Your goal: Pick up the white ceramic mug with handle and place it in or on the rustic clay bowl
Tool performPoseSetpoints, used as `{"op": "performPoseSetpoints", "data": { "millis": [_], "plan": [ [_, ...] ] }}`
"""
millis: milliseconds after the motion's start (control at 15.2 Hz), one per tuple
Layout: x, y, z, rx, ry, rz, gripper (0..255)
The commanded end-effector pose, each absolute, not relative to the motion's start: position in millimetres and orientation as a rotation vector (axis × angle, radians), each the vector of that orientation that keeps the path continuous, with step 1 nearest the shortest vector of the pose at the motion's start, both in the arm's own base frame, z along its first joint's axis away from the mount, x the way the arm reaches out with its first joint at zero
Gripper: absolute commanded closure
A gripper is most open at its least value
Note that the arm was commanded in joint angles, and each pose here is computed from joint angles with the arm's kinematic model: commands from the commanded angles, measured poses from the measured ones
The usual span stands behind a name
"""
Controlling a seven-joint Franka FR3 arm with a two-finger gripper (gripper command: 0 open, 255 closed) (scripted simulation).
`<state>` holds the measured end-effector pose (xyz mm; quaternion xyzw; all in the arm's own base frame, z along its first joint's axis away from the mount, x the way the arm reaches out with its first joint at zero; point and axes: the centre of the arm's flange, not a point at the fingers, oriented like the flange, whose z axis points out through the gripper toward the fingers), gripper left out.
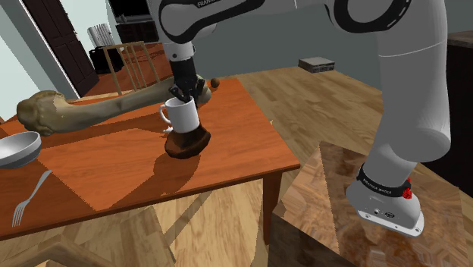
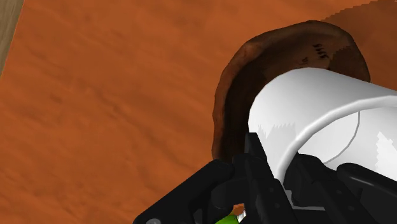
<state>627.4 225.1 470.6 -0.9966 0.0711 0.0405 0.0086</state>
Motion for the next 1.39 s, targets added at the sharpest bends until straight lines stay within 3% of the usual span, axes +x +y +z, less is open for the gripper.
{"op": "performPoseSetpoints", "data": {
  "millis": [0, 660, 726, 1056, 1320],
  "plan": [
    [627.2, 224.5, 460.1, -3.114, 0.222, 0.125, 255],
    [627.2, 224.5, 447.6, -3.114, 0.222, 0.125, 255],
    [627.2, 224.5, 447.6, -3.114, 0.222, 0.125, 0],
    [627.2, 224.5, 447.6, -3.114, 0.222, 0.125, 0],
    [631.2, 223.3, 497.4, -3.114, 0.222, 0.125, 0]
  ]
}}
